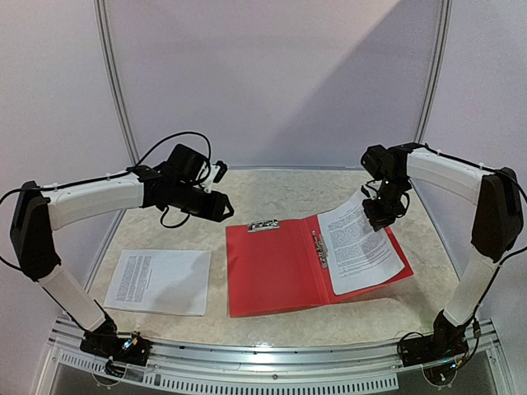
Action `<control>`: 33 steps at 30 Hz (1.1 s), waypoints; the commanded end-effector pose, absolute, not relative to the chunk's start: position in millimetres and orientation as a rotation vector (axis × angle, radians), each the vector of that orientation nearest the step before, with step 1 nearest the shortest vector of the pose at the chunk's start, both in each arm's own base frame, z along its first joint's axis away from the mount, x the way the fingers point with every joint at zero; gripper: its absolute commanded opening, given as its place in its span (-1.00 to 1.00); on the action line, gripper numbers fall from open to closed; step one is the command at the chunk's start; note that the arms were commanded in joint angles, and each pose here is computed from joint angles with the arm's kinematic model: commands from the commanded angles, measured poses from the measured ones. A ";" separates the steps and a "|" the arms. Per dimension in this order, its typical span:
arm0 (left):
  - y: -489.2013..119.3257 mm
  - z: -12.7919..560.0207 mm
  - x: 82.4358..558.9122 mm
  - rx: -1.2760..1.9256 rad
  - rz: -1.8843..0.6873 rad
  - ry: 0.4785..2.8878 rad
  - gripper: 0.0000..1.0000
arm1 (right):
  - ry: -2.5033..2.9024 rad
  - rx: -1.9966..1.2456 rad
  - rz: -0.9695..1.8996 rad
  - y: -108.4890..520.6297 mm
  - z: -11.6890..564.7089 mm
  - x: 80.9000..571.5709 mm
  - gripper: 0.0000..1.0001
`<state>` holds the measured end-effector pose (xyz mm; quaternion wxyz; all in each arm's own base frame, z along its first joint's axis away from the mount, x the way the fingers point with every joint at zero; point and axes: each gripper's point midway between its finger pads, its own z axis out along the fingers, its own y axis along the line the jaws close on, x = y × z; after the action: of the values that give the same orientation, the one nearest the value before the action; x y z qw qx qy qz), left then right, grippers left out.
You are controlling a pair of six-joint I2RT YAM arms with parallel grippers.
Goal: Put the files into the folder
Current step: Place the file in the spring clip on the folder.
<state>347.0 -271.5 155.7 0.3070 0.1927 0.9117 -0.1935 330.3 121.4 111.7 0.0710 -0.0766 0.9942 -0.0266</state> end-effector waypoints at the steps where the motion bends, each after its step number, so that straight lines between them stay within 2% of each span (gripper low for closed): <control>1: -270.4 150.1 346.0 0.514 -0.516 2.423 0.05 | 2.975 -0.286 -0.072 123.8 110.0 337.3 -1.00; 16: -270.6 146.3 345.5 0.521 -0.513 2.432 0.04 | 2.980 -0.318 -0.068 129.2 108.2 346.7 -1.00; 22: -270.9 145.7 345.6 0.522 -0.514 2.433 0.05 | 2.989 -0.321 -0.072 129.2 106.3 346.2 -0.91; 33: -271.2 144.8 345.3 0.525 -0.515 2.436 0.04 | 3.005 -0.317 -0.077 127.3 105.7 341.5 -0.99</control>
<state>346.4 -272.6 154.1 0.3039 0.1940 0.9120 -0.1958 340.7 126.7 105.0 0.0633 -0.1064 0.9919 -0.0283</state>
